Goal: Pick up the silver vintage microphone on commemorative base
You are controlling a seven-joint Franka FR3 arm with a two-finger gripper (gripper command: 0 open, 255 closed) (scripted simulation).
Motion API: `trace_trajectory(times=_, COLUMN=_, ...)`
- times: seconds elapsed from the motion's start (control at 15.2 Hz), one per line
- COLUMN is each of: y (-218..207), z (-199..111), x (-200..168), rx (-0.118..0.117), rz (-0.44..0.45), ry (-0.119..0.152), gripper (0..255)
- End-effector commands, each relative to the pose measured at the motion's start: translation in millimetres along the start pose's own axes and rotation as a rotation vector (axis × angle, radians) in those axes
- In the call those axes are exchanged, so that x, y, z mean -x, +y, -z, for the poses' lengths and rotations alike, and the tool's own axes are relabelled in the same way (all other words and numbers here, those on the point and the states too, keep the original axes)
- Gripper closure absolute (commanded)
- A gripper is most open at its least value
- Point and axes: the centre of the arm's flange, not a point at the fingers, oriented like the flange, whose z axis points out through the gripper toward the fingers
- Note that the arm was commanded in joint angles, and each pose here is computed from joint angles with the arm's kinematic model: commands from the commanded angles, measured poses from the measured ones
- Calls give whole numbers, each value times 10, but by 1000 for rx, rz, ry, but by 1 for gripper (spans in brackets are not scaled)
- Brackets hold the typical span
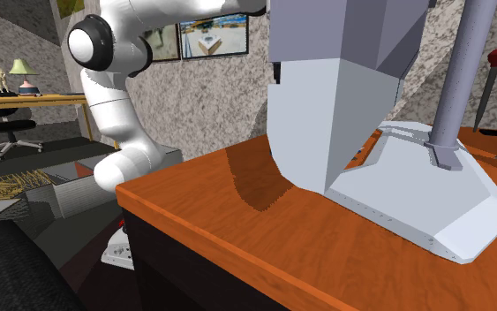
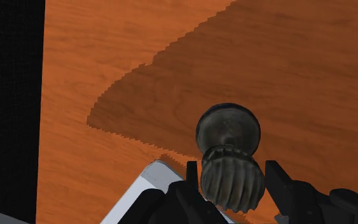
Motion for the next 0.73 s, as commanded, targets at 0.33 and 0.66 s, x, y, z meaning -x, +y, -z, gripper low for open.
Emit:
trace_trajectory(times=0.33, y=55, z=370, x=-19, rx=0, rz=0, ry=0, gripper=255)
trace_trajectory(times=0.66, y=76, z=534, x=-28, rx=0, rz=0, ry=0, gripper=255)
